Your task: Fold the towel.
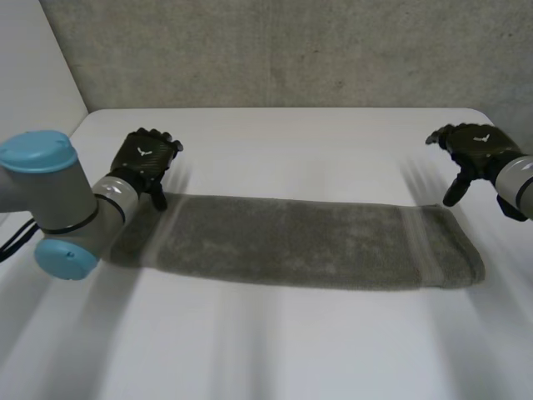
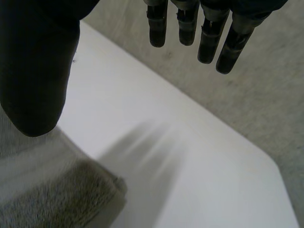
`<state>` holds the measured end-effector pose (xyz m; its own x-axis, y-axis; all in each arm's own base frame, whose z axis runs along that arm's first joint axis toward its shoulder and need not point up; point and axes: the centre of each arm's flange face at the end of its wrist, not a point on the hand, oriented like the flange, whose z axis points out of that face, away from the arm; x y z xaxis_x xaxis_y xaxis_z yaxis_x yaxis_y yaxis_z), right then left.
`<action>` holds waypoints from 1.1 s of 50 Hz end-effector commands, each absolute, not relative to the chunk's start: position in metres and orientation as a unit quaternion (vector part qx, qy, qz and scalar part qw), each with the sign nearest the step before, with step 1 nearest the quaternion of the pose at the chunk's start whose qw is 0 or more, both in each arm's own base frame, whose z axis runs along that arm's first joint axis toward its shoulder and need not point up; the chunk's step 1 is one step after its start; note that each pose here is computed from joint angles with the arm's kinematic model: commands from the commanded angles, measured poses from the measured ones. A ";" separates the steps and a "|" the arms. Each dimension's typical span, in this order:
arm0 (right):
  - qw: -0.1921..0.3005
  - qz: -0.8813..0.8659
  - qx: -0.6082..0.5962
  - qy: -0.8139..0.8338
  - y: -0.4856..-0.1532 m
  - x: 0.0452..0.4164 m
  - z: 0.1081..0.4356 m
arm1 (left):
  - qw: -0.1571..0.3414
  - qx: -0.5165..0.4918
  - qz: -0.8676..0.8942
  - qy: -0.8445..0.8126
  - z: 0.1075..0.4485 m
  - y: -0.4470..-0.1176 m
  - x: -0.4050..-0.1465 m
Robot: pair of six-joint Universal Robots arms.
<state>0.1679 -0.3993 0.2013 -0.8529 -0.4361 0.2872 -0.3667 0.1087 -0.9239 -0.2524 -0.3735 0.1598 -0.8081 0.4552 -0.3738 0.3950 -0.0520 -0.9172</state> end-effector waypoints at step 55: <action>-0.107 -0.572 -0.273 0.766 -0.356 0.035 0.162 | 0.032 -0.278 0.641 -0.715 0.189 -0.273 -0.212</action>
